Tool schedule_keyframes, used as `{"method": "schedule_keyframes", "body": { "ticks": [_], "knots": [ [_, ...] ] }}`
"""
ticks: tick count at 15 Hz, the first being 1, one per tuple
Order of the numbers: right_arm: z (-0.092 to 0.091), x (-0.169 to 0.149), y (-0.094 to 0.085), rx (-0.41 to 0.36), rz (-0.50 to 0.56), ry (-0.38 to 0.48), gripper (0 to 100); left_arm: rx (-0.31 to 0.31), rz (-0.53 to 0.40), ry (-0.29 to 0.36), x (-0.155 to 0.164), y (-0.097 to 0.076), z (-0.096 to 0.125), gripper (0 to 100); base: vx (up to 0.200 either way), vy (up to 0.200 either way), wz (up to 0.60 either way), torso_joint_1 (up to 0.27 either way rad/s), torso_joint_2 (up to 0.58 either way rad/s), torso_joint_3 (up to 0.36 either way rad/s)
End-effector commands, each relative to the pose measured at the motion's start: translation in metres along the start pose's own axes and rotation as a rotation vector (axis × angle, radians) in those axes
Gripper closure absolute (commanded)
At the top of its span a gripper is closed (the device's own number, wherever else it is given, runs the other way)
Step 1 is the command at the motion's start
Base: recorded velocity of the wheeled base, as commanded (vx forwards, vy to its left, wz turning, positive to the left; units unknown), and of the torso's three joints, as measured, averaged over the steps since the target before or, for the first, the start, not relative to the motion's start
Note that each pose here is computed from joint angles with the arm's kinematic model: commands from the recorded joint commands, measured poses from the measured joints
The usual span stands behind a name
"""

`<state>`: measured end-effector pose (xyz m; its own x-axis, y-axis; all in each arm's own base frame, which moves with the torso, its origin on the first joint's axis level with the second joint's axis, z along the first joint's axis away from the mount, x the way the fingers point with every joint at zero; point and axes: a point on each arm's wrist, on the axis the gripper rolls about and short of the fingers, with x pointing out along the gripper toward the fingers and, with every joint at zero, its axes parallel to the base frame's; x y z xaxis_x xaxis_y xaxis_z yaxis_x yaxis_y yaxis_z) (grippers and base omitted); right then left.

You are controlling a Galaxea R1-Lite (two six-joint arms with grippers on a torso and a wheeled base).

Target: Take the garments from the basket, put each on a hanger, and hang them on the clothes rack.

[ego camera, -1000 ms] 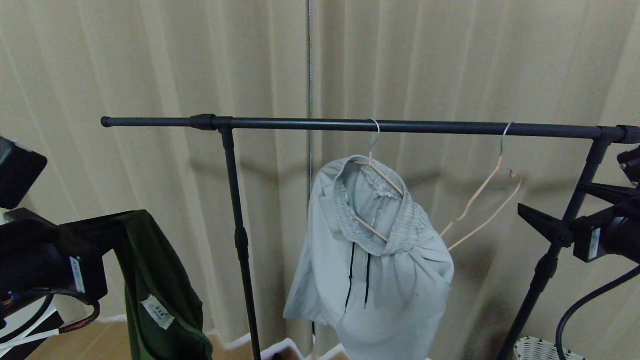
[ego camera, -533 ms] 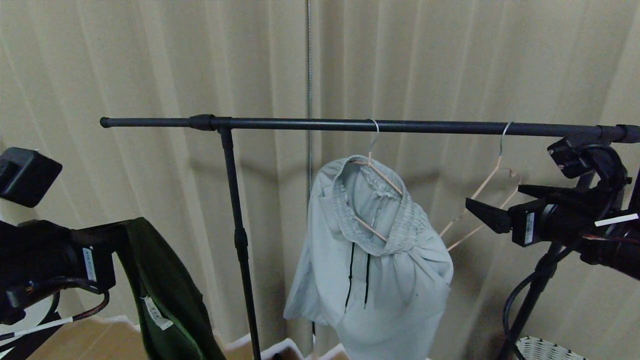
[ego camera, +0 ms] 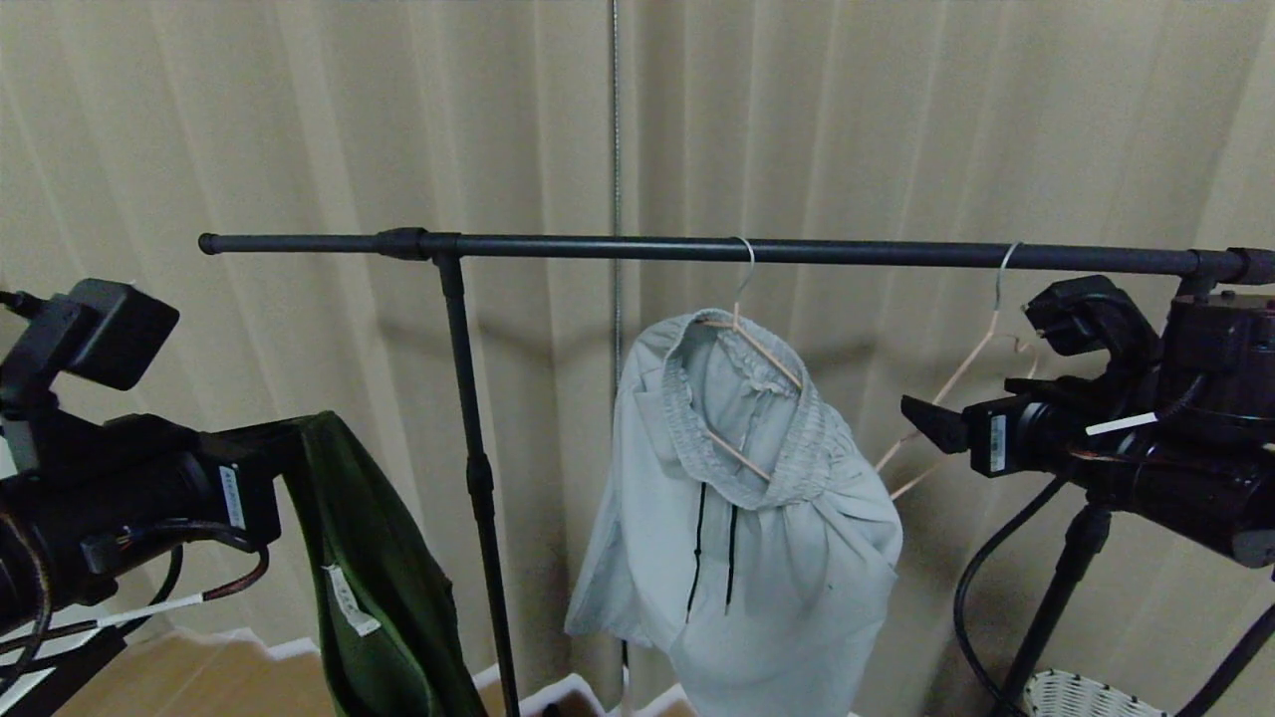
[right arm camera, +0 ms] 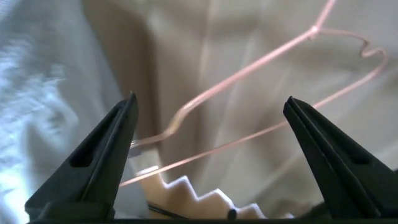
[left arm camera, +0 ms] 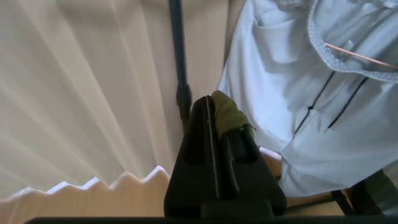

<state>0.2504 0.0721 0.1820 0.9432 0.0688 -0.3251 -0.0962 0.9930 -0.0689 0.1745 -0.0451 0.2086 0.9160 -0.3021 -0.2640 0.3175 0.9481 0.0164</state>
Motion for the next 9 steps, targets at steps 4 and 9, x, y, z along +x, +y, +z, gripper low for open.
{"method": "schedule_keyframes", "body": {
  "ticks": [4,9],
  "knots": [
    [-0.008,0.013,0.0,-0.018,-0.079,0.061,0,0.008,-0.028,-0.006,-0.004,-0.006,-0.003,100,0.0,0.0,0.0,0.0,0.0,0.0],
    [-0.012,-0.006,-0.017,-0.005,-0.138,0.092,0,0.009,-0.033,-0.002,-0.003,-0.006,-0.003,100,0.0,0.0,0.0,0.0,0.0,0.0]
  ]
}}
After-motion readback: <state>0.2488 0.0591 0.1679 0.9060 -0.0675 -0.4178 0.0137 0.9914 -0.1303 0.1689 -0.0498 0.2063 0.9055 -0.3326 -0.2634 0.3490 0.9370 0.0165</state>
